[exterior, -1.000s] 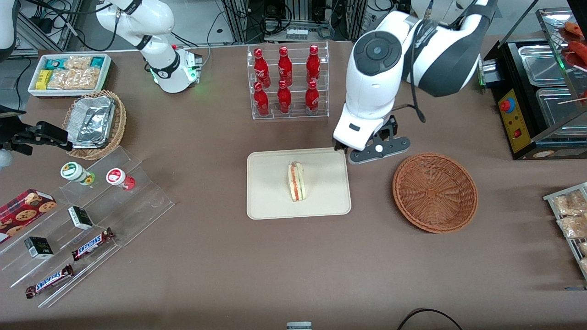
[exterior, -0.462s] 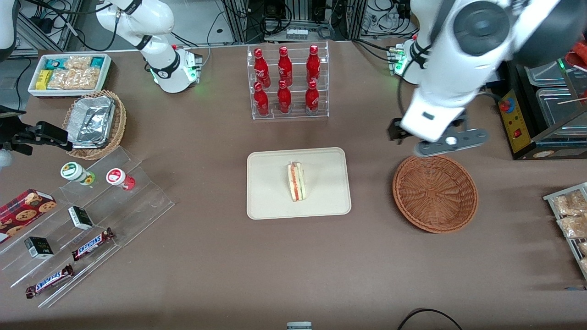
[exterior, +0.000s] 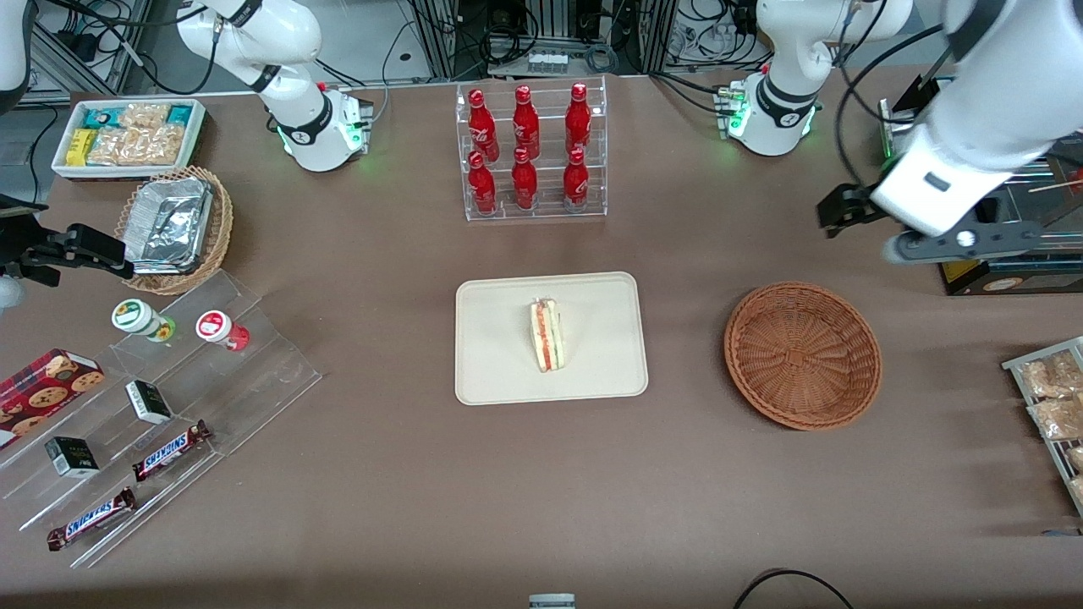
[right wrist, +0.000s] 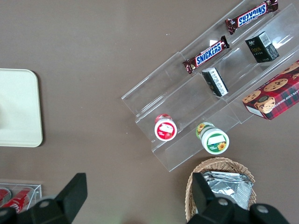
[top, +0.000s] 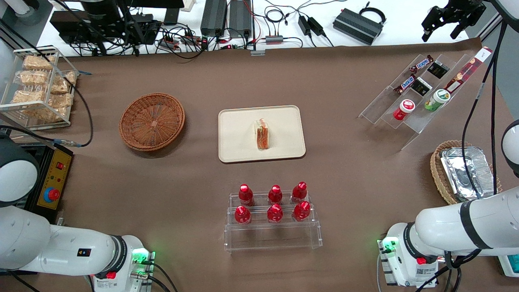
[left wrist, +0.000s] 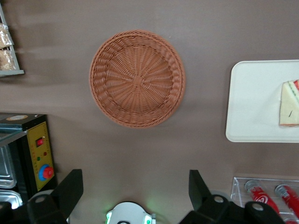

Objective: Place sandwich from basket to tray

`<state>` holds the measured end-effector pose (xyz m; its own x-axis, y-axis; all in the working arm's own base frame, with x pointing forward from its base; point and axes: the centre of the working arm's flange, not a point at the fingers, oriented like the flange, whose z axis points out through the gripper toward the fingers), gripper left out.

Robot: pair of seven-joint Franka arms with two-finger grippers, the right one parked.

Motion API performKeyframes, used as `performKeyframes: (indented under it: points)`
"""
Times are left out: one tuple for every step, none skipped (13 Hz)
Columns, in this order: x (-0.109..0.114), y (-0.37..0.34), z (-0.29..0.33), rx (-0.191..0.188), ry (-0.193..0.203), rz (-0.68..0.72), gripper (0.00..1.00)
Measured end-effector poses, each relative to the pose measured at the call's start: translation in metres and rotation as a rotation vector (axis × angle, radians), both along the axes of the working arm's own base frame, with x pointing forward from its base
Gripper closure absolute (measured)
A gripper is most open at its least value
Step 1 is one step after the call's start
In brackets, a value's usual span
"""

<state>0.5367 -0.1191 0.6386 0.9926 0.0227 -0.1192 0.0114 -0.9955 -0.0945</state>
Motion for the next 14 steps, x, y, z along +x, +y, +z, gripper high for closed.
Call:
performKeyframes:
  points:
    - [-0.005,0.009,0.002,-0.002,0.003,-0.013,0.00]
    - [-0.011,0.017,0.002,-0.001,0.009,-0.025,0.00]
    - [-0.015,0.022,0.001,0.000,0.016,-0.030,0.00]
    - [-0.019,0.026,0.000,0.000,0.021,-0.033,0.00]
    - [-0.020,0.030,-0.001,0.000,0.024,-0.038,0.00]
    - [-0.020,0.036,-0.001,-0.004,0.028,-0.048,0.00]
    - [-0.021,0.044,-0.001,-0.014,0.031,-0.056,0.00]
    - [-0.021,0.053,0.000,-0.027,0.032,-0.059,0.00]
    - [-0.021,0.061,0.001,-0.035,0.031,-0.054,0.00]
    - [-0.021,0.067,0.003,-0.045,0.029,-0.048,0.00]
    - [-0.021,0.070,0.003,-0.055,0.027,-0.045,0.00]
    - [-0.021,0.070,0.004,-0.057,0.025,-0.044,0.00]
    - [-0.021,0.070,0.004,-0.058,0.023,-0.045,0.00]
    - [-0.020,0.070,0.005,-0.059,0.019,-0.044,0.00]
